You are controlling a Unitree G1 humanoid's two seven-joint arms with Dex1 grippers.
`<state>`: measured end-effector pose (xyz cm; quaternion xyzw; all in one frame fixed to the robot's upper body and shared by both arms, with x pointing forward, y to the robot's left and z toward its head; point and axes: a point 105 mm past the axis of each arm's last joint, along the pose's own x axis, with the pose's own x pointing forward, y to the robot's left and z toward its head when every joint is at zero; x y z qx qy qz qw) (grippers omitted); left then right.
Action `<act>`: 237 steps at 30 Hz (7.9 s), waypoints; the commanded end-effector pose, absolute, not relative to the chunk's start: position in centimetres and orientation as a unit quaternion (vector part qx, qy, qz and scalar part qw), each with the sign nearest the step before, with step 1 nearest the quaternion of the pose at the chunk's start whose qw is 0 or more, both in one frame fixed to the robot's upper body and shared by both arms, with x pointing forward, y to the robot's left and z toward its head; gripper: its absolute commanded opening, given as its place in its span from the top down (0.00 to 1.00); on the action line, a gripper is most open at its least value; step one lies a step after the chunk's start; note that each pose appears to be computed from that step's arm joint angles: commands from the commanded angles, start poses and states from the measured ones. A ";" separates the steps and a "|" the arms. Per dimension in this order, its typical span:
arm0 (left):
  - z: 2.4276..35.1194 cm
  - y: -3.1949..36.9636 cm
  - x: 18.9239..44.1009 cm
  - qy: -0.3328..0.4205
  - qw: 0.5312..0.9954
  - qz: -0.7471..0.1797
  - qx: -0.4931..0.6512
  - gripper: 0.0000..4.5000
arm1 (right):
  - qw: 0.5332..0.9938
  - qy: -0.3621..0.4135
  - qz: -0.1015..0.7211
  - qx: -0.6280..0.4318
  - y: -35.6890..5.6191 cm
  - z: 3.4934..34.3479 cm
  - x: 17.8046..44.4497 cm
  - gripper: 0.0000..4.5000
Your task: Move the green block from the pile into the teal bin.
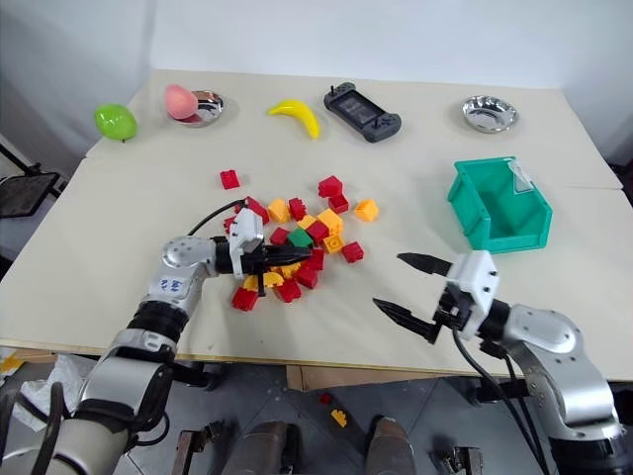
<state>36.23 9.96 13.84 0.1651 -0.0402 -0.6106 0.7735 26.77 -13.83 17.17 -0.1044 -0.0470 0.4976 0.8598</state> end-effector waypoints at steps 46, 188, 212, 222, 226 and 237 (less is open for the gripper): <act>15.1 19.3 29.6 -0.056 0.886 -0.447 0.105 0.01 | 0.852 0.200 0.462 -0.143 4.7 15.0 33.2 0.00; 18.5 -8.6 34.1 -0.078 0.632 -0.751 0.172 0.01 | 0.958 0.040 0.267 -0.095 -22.2 18.0 21.8 0.00; 19.1 10.6 28.5 -0.092 0.703 -0.687 0.163 0.00 | 0.895 0.177 0.374 -0.169 -19.1 12.5 31.0 0.04; 18.1 12.4 29.1 -0.082 0.762 -0.632 0.114 0.00 | 0.922 0.035 0.358 -0.144 -20.3 17.7 31.0 0.52; 18.1 12.5 29.8 -0.097 0.798 -0.588 0.089 0.00 | 0.951 -0.050 0.279 -0.121 -23.7 21.2 31.4 0.52; 18.4 11.4 30.6 -0.122 0.830 -0.541 0.061 0.00 | 0.981 -0.055 0.060 -0.178 -31.6 24.8 37.6 0.52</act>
